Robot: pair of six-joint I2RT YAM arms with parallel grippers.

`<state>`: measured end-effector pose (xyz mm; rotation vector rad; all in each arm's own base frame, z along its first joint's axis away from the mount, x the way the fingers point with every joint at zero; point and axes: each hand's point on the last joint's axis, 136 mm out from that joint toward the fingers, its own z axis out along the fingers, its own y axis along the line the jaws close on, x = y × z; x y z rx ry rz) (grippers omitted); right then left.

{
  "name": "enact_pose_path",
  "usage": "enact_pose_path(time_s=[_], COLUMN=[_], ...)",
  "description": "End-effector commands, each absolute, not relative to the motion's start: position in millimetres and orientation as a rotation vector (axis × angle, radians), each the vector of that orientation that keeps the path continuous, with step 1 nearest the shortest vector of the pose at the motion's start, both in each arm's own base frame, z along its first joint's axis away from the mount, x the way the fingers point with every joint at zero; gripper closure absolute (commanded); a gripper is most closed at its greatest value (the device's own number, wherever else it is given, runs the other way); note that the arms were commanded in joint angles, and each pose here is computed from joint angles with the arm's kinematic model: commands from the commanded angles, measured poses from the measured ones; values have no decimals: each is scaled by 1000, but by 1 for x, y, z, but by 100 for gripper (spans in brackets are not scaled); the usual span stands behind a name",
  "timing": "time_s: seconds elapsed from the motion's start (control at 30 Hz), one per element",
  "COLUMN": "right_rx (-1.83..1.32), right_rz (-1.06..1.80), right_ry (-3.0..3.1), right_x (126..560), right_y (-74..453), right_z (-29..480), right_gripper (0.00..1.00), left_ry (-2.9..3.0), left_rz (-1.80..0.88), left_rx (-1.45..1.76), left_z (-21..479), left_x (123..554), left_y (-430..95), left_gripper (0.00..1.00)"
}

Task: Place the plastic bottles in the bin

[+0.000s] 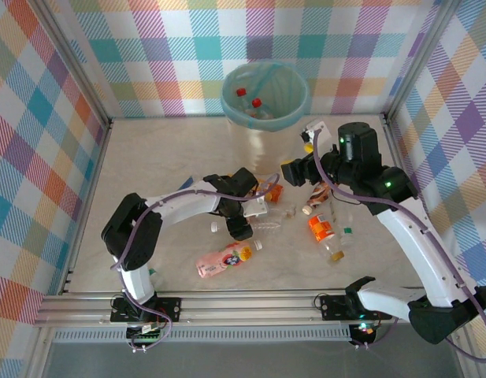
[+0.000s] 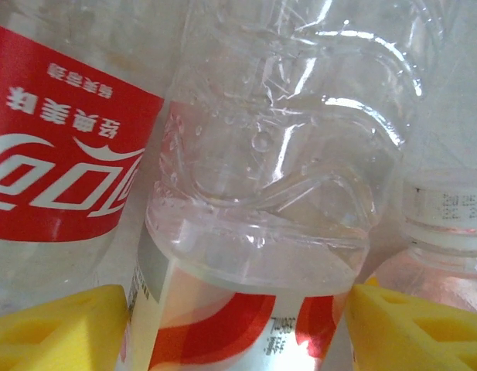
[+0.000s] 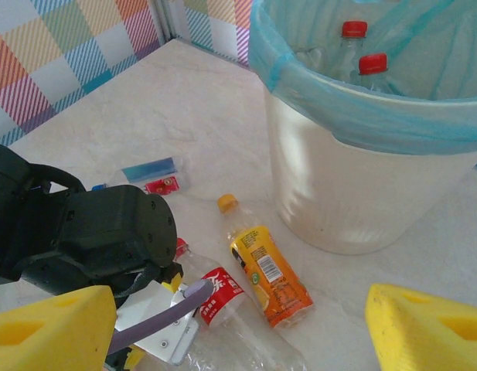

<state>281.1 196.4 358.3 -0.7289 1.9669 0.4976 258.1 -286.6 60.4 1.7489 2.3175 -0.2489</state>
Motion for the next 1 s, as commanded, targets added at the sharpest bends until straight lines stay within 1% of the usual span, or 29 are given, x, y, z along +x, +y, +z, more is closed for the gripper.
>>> enact_pose_path(time_s=[0.0, 0.2, 0.4, 0.5, 0.7, 0.83, 0.97], right_rx=[-738, -739, -737, -735, -736, -734, -729], right_rz=[477, 481, 483, 484, 480, 480, 495], right_ry=[1972, 1976, 1981, 1982, 1968, 1960, 1952], right_x=[278, 278, 279, 280, 279, 278, 277], right_y=[192, 193, 193, 193, 192, 192, 193], right_z=[355, 355, 353, 353, 360, 363, 367], right_gripper=[16, 15, 15, 15, 15, 15, 15], left_ry=[2325, 2345, 2333, 2319, 2286, 2250, 2209], left_rz=[-230, -219, -230, -226, -220, -249, -272], left_rx=[1789, 1802, 1806, 1804, 1780, 1751, 1715], left_z=[51, 42, 42, 45, 58, 76, 99], left_x=[260, 258, 259, 261, 266, 267, 266], left_y=[-286, -283, -285, -286, -285, -287, -287], left_gripper=[25, 20, 19, 23, 37, 41, 42])
